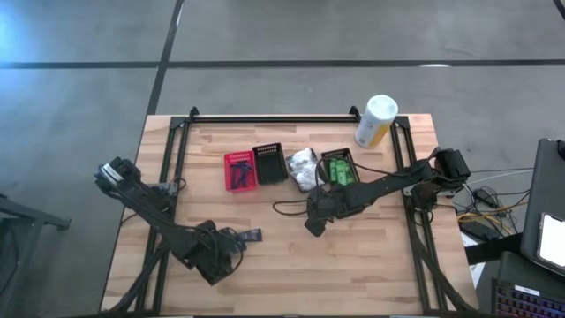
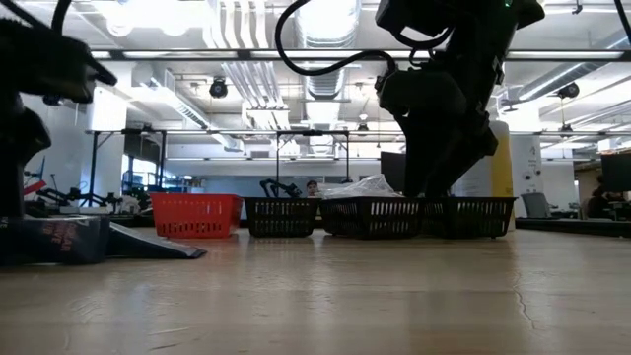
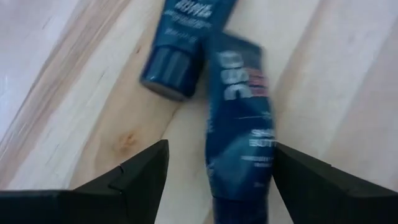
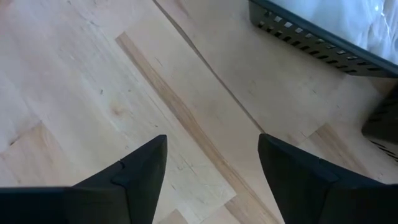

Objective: Pick & Place Travel size toiletries
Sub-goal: Put the shave cream into the left black bin

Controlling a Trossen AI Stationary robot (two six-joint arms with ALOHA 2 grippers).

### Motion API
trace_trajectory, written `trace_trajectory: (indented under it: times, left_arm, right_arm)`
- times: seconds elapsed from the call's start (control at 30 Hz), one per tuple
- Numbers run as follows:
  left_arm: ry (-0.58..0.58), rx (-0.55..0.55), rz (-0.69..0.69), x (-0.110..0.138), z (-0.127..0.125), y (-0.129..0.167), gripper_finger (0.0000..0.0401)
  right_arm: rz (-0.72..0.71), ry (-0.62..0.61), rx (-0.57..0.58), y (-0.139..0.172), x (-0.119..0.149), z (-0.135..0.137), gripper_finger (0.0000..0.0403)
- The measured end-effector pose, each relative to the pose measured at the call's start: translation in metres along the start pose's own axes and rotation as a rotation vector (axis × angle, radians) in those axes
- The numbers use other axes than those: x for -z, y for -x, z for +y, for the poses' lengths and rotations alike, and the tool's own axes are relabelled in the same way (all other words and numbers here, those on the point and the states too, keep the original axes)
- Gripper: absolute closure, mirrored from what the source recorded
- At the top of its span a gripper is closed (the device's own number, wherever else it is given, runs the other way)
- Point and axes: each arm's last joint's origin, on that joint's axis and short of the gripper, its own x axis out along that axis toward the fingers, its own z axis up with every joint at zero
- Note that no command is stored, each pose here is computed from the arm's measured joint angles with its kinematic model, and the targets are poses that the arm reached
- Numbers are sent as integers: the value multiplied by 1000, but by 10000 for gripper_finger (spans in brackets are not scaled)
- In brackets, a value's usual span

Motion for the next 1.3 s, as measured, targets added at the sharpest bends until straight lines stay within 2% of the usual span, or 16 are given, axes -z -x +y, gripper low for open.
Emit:
trace_trajectory:
  times: [0.17, 0.27, 0.5, 0.63, 0.9, 1.07, 1.2, 1.3]
  left_arm:
    - [11, -1, 3, 5, 6, -8, 124]
    - [14, 18, -3, 7, 8, -12, 139]
    - [-1, 42, -12, 7, 8, -13, 229]
    - [-35, 84, -14, 5, 2, -12, 286]
    - [-43, 117, -44, 0, -1, 0, 301]
    - [-13, 138, -187, -10, 3, 22, 305]
    - [0, 134, -347, -21, 12, 41, 313]
    - [-1, 127, -396, -31, 18, 48, 319]
  right_arm:
    - [0, 0, -1, 0, 0, 0, 142]
    - [-1, -1, -2, 0, 0, 0, 134]
    - [26, -32, -34, 0, 0, 2, 124]
    - [29, -42, -128, 2, -3, 8, 125]
    - [-41, -70, -333, 9, -16, 24, 155]
    - [-73, -84, -480, 13, -23, 34, 169]
    - [-119, -116, -562, 18, -29, 40, 172]
    - [-148, -126, -600, 23, -34, 44, 169]
